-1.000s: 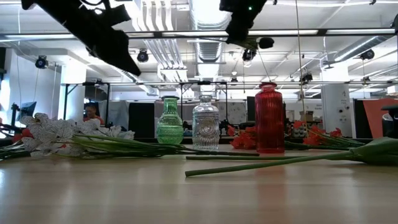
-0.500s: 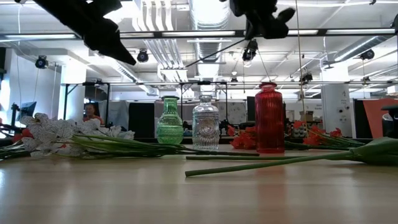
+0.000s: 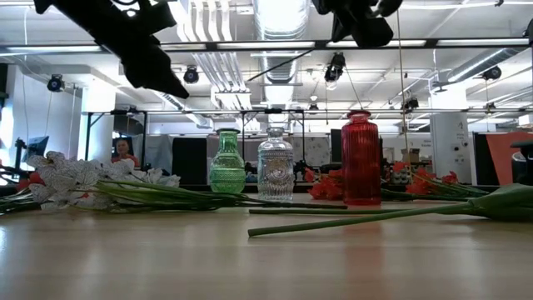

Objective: Sort flowers into vase by color
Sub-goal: Put the center black tulip into the green vase

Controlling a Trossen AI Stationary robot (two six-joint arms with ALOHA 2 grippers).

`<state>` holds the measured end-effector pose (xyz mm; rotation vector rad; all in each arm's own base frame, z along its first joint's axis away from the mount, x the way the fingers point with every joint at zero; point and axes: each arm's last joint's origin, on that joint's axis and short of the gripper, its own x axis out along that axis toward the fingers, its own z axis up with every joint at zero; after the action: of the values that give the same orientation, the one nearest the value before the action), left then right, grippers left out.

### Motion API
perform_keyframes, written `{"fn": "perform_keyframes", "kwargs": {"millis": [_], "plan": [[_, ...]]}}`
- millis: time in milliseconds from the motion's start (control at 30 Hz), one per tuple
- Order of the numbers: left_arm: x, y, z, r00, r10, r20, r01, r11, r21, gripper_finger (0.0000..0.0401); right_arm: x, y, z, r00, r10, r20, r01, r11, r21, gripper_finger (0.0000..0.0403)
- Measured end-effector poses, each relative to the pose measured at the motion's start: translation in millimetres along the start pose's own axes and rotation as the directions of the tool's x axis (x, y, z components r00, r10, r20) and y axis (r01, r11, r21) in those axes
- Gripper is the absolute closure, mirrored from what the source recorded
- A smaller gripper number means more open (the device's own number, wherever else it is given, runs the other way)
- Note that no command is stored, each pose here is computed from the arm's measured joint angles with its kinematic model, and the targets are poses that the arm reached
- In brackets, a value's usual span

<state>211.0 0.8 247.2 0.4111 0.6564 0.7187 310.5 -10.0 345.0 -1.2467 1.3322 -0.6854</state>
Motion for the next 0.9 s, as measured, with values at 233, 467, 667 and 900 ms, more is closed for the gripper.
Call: {"fn": "perform_keyframes", "kwargs": {"millis": [233, 467, 667, 900], "plan": [[2.1, 0.1, 2.4, 1.0, 0.02, 0.011, -0.02, 1.0, 0.019, 0.0074, -8.6, 23.3, -9.4, 0.993, -0.083, -0.083, 0.091, 0.991, 0.096, 0.0391], [2.1, 0.2, 3.3, 1.0, 0.021, 0.018, -0.021, 1.0, 0.016, 0.0074, -23.7, 54.2, -12.8, 0.992, -0.114, -0.057, 0.119, 0.989, 0.087, 0.0391], [2.0, 0.5, 6.0, 0.999, 0.023, 0.037, -0.023, 1.0, 0.013, 0.0074, -38.4, 65.5, -9.6, 0.978, -0.207, -0.011, 0.206, 0.977, -0.064, 0.0391], [1.5, 1.4, 8.3, 0.999, 0.024, 0.045, -0.024, 1.0, 0.002, 0.0074, -47.9, 64.3, -9.3, 0.965, -0.264, 0.015, 0.264, 0.963, -0.061, 0.0391]]}}
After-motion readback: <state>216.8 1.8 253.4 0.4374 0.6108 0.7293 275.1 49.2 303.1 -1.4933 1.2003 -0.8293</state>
